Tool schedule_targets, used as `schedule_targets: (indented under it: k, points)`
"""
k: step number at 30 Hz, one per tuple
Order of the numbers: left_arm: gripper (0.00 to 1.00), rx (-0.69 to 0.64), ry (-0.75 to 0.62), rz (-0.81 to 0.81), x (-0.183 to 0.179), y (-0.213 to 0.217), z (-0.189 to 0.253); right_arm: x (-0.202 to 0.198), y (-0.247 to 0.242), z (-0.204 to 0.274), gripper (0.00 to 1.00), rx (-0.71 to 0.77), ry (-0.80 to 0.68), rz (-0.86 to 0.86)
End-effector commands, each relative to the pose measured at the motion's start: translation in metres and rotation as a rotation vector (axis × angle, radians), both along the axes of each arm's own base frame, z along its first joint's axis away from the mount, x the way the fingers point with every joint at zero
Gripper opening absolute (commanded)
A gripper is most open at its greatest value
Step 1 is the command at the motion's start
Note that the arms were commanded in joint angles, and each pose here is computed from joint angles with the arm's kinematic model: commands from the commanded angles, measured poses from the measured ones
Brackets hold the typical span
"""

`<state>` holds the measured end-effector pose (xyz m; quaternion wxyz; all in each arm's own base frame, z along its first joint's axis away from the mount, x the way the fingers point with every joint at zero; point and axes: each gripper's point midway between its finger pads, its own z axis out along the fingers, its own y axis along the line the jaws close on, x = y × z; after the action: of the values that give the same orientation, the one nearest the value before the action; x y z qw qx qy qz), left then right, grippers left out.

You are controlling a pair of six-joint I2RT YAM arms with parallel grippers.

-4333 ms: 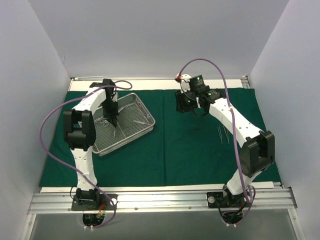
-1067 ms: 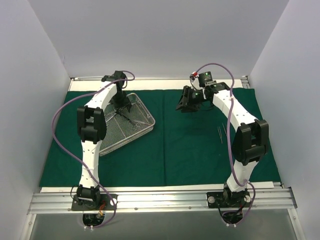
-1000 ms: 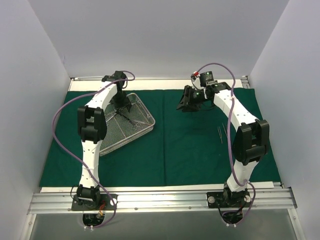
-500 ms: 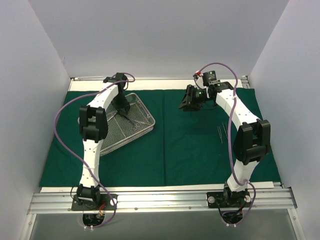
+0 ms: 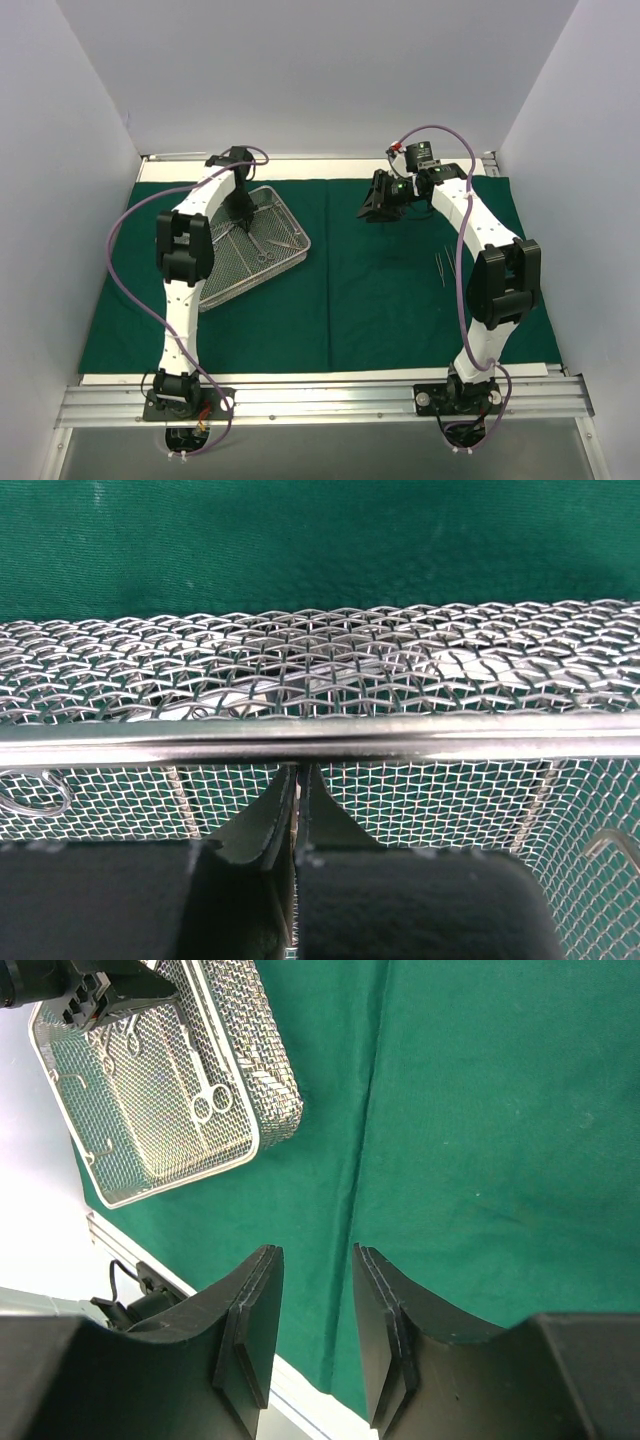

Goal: Open and lay out the surgical kit
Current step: Pick up the medical item from the container.

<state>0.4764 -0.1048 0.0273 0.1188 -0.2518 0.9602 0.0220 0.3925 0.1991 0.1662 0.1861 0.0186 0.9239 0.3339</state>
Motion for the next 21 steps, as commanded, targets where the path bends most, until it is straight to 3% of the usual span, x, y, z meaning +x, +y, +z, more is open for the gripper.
schedule_targets:
  k: [1,10,16,21]
  points:
    - [0.02,-0.010,-0.097,-0.016,0.014,0.000,0.027,0.003,-0.002,0.009,0.34,-0.005,-0.016,0.008]
    - [0.02,-0.047,-0.201,-0.113,0.001,-0.003,0.113,0.012,0.016,0.021,0.33,-0.114,-0.126,0.090]
    - [0.02,-0.142,-0.255,-0.124,-0.030,-0.014,0.164,-0.001,0.072,0.047,0.41,-0.180,-0.307,0.249]
    - [0.02,-0.275,-0.291,-0.115,-0.056,-0.034,0.183,-0.027,0.131,0.074,0.53,-0.129,-0.481,0.368]
